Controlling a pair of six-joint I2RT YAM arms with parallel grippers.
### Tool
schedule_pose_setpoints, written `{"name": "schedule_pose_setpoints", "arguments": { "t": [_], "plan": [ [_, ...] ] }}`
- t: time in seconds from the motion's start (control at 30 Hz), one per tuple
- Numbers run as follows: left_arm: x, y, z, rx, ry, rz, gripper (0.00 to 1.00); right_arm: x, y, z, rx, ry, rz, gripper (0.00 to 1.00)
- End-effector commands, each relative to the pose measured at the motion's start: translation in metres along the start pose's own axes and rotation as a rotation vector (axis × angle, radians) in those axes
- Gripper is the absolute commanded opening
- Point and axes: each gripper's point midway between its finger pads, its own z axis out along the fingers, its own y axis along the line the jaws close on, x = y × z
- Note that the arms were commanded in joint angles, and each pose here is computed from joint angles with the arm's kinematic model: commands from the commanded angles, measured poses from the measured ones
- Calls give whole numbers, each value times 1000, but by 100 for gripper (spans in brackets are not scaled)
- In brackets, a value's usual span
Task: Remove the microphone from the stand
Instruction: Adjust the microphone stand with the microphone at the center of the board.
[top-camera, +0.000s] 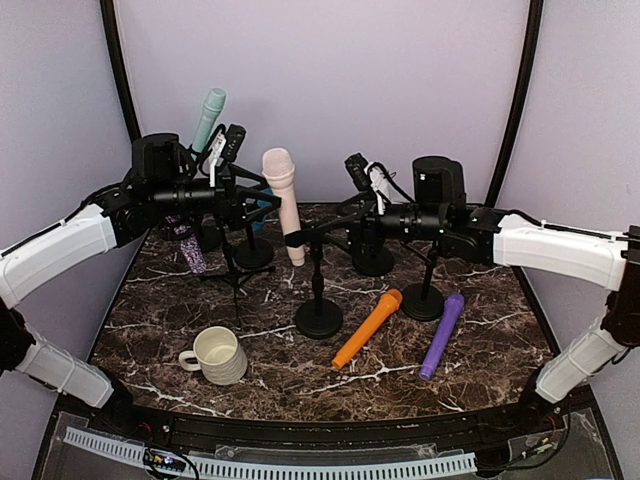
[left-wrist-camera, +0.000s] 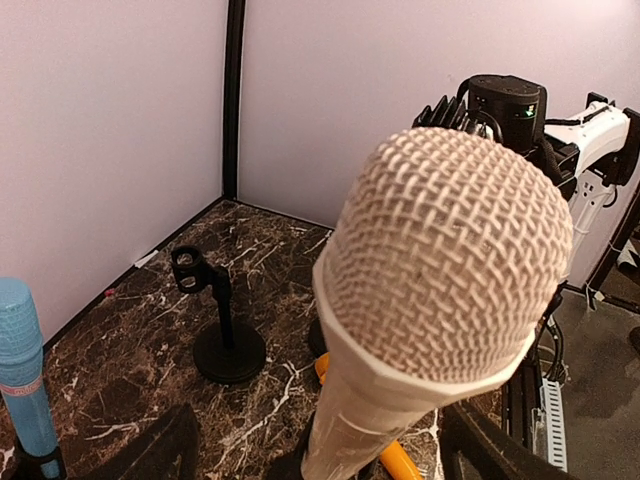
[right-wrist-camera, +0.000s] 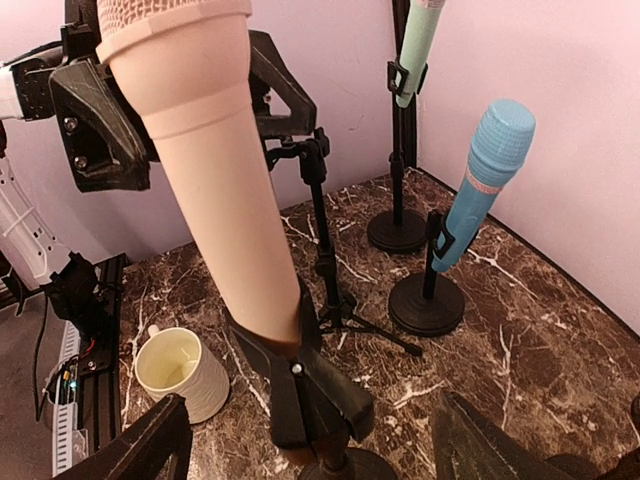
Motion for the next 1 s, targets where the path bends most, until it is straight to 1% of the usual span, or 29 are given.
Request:
{"name": "schedule_pose_setpoints", "arguments": {
  "t": [0.0,0.13,0.33,0.47,0.6,0.73,0.97],
  "plan": [
    [-15,-3,4,0,-20,5,86,-8,7,12,-84,19,-55,83],
    [-15,-5,9,22,-20,2,86,-3,4,24,-101,55,-83,83],
    [-13,-1,18,42,-17,-53,86,-3,8,28,-139,73,-80,82],
    [-11,15,19,-51,-12,-66,85,0,18,23,-165,75,-59,79],
    [-8,24,17,-108,-8,-75,84,3,31,19,-182,79,-45,76],
    [-5,33,14,-162,-7,-82,84,7,42,16,-178,90,-31,75],
    [-2,37,13,-190,-7,-89,84,8,58,11,-194,86,3,76]
  ]
}}
